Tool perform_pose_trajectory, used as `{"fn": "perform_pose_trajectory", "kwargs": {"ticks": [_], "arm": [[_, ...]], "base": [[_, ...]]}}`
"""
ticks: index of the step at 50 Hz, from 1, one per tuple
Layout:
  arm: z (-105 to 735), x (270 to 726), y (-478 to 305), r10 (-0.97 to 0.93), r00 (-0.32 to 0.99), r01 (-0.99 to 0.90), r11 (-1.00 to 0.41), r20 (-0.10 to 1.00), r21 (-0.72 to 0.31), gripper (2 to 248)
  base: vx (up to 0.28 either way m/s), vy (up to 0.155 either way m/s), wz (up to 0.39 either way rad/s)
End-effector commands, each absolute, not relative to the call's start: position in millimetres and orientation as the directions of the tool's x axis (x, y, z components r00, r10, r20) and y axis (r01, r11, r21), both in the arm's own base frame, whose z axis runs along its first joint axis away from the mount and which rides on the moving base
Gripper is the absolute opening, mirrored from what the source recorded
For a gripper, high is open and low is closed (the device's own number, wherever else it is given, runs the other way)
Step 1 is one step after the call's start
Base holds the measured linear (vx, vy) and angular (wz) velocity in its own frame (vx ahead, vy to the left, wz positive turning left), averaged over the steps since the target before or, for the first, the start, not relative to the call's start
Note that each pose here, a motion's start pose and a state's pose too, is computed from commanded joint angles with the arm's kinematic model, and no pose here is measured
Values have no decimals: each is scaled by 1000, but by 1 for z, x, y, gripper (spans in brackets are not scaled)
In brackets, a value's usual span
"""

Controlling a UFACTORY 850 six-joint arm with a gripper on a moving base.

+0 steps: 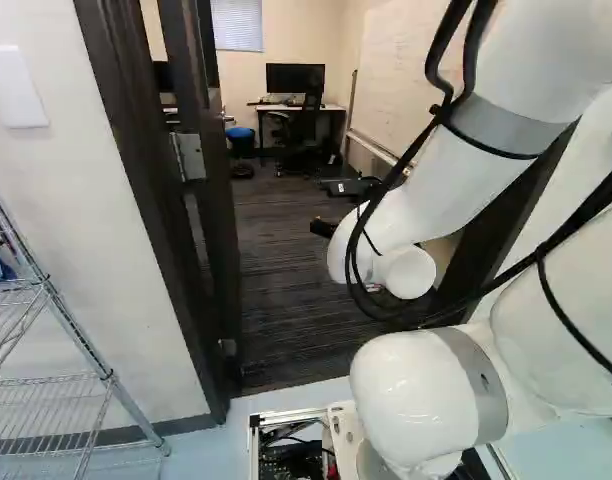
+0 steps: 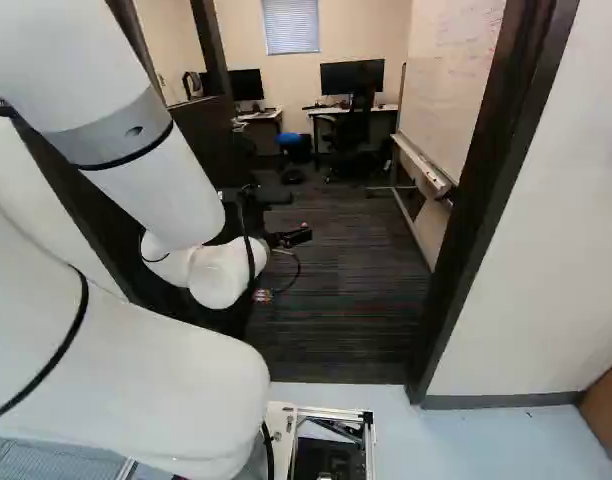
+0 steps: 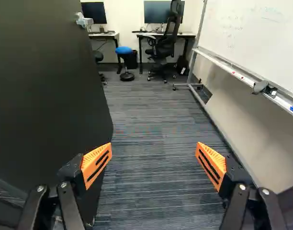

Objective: Open the door and move inside

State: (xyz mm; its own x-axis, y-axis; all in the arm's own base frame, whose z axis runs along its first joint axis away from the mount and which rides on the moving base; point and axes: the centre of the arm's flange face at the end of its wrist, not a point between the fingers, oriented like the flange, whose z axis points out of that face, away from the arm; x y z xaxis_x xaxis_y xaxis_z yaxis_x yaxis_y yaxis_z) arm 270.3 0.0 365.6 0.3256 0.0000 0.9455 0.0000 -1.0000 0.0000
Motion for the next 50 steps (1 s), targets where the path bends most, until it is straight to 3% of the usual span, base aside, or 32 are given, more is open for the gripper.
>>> {"fn": "perform_pose_trajectory", "kwargs": {"ticks": [21, 50], "arm": [[366, 270, 0, 0, 326, 0, -1000, 946, 0, 247], [366, 270, 0, 0, 326, 0, -1000, 946, 0, 247]], "base": [[171, -18, 2], [224, -62, -3]]}}
